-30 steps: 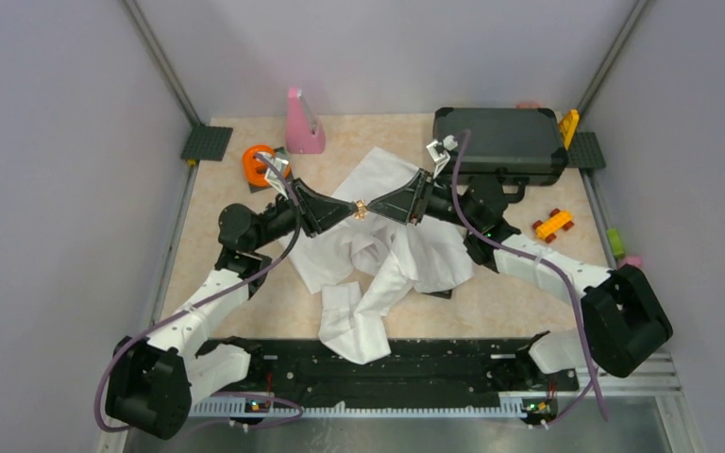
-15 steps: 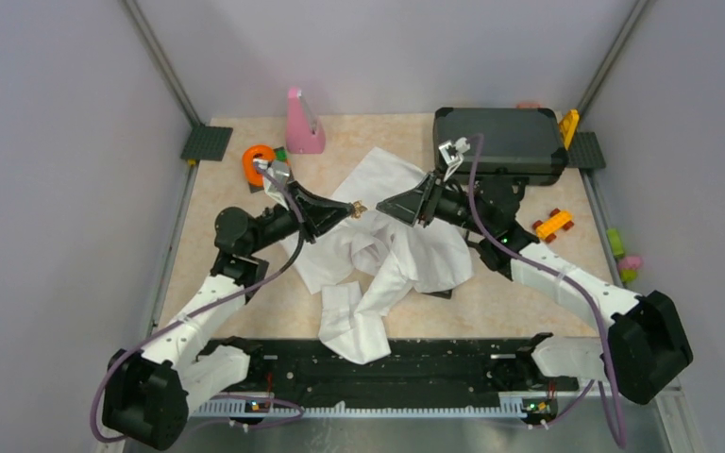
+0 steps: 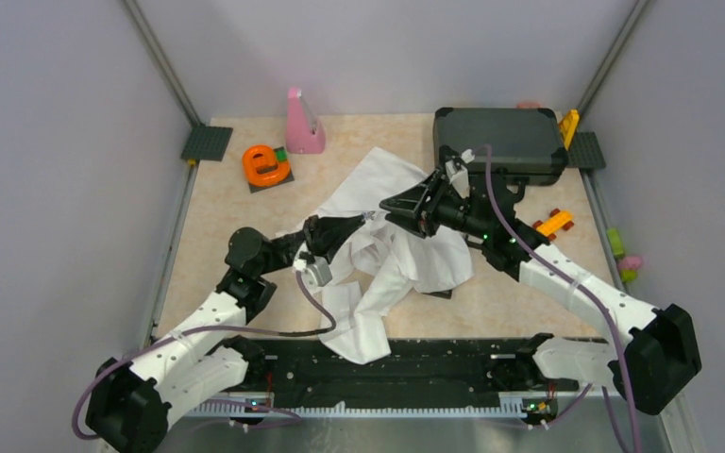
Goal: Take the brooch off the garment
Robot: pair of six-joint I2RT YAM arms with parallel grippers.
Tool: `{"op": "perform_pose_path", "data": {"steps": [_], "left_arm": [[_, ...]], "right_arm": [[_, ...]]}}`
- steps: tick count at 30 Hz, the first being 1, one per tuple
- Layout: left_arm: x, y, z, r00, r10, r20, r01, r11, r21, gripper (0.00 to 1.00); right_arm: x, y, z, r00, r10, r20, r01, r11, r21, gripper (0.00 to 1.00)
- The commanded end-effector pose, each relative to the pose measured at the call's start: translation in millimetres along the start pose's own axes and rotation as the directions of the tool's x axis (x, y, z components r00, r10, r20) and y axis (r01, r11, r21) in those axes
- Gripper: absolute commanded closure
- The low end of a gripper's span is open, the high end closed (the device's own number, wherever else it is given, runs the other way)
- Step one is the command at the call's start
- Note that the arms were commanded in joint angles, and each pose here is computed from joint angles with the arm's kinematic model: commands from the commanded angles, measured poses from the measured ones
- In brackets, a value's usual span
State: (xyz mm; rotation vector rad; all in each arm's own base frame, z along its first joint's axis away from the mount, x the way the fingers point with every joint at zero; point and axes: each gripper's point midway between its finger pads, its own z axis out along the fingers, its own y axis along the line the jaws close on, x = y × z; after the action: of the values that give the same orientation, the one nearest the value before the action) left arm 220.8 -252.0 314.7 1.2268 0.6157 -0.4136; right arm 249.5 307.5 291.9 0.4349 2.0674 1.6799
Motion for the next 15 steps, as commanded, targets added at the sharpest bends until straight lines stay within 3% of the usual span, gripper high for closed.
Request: {"op": "perform_pose_path", "data": {"steps": [1,7,15], "left_arm": [[-11.5,-2.2,2.5,0.948,0.318,0.031,-0.319,0.948,0.024,1.0],[-11.9,-10.7,6.3,0.947,0.32,0.031,-0.322,0.943,0.08,1.0],[-10.0,-13.3,10.4,0.947,0.318,0.034,-0.32,0.942,0.096,1.0]], "right_arm": [[12.4,42.8,-14.8,0.997,0.072,-0.019,-0.073,0.993,-0.091,0.52],[22.0,39.1,-8.0,0.996,0.08,-0.049,-0.084,0.992,-0.095,0.53],[34.1,36.1,3.1,0.993,0.072,-0.095,-0.082,0.991,-0.106,0.63]]}}
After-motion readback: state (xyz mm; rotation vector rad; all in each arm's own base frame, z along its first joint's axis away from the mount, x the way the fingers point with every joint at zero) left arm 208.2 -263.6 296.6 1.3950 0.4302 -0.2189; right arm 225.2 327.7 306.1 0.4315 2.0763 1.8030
